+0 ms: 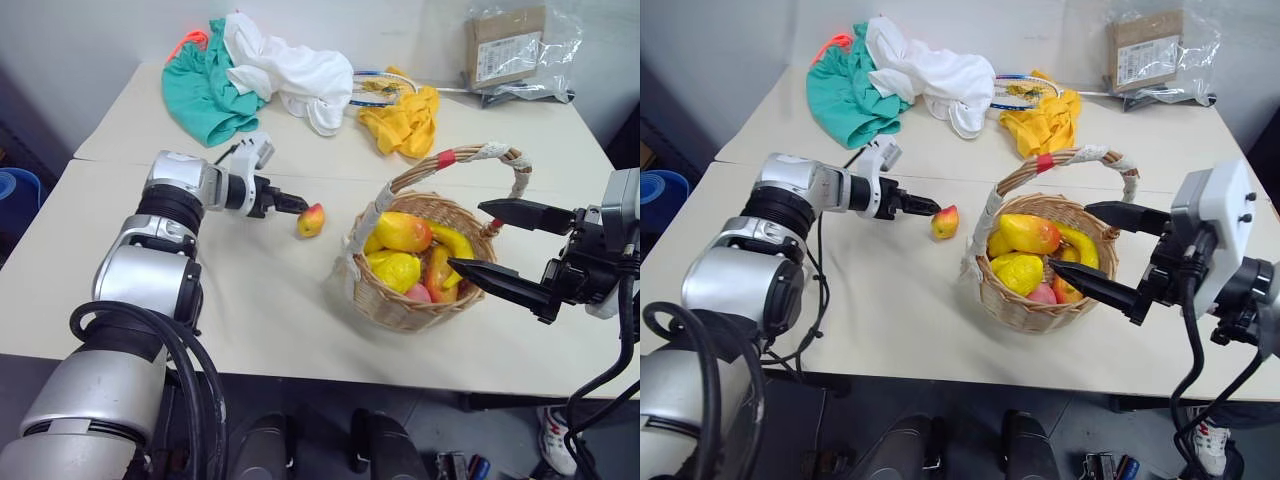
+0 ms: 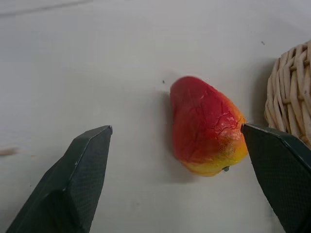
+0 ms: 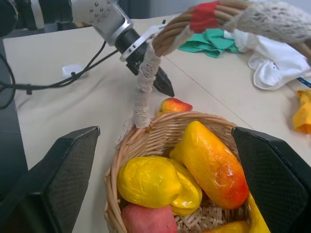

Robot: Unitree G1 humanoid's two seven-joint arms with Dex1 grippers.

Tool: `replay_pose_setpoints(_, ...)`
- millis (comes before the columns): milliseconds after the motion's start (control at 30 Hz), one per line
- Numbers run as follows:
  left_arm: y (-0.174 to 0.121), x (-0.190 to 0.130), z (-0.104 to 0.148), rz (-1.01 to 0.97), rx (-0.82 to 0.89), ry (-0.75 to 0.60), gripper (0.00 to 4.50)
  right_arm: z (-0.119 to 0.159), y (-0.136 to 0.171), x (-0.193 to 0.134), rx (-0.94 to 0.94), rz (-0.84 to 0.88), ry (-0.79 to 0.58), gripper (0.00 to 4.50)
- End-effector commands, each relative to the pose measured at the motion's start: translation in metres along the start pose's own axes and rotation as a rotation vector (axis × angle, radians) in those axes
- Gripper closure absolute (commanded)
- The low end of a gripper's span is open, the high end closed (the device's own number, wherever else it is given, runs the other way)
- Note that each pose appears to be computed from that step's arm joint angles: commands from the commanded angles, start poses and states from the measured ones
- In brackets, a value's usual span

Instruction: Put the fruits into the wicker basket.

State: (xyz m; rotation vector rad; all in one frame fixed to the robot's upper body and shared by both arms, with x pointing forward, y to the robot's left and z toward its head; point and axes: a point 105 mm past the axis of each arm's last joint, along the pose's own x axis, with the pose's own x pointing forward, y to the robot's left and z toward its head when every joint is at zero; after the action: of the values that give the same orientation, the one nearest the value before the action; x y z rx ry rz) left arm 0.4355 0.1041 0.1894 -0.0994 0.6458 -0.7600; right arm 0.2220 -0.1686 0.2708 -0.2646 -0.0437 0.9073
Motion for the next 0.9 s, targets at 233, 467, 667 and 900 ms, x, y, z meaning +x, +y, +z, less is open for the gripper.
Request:
replay_pose_setpoints(233,-0.016,0.015,0.004,-0.014,0.051,-0.003,0.03,0.005,0.007,0.002,-0.021,0.003,-0.044,0.00)
replay_pose_setpoints(467,-0.007,0.026,-0.019,0.052,0.130,0.111,0.21,0.007,0.005,0.002,-0.020,0.001,-0.067,0.00)
replay_pose_setpoints(667,-0.005,0.023,-0.013,0.049,0.151,0.083,1.94,0.007,0.005,0.002,-0.022,0.007,-0.068,0.00)
replay_pose_setpoints(900,-0.042,-0.010,0.048,-0.221,0.368,-0.226,2.24,0.007,0.006,0.001,-0.022,0.009,-0.067,0.00)
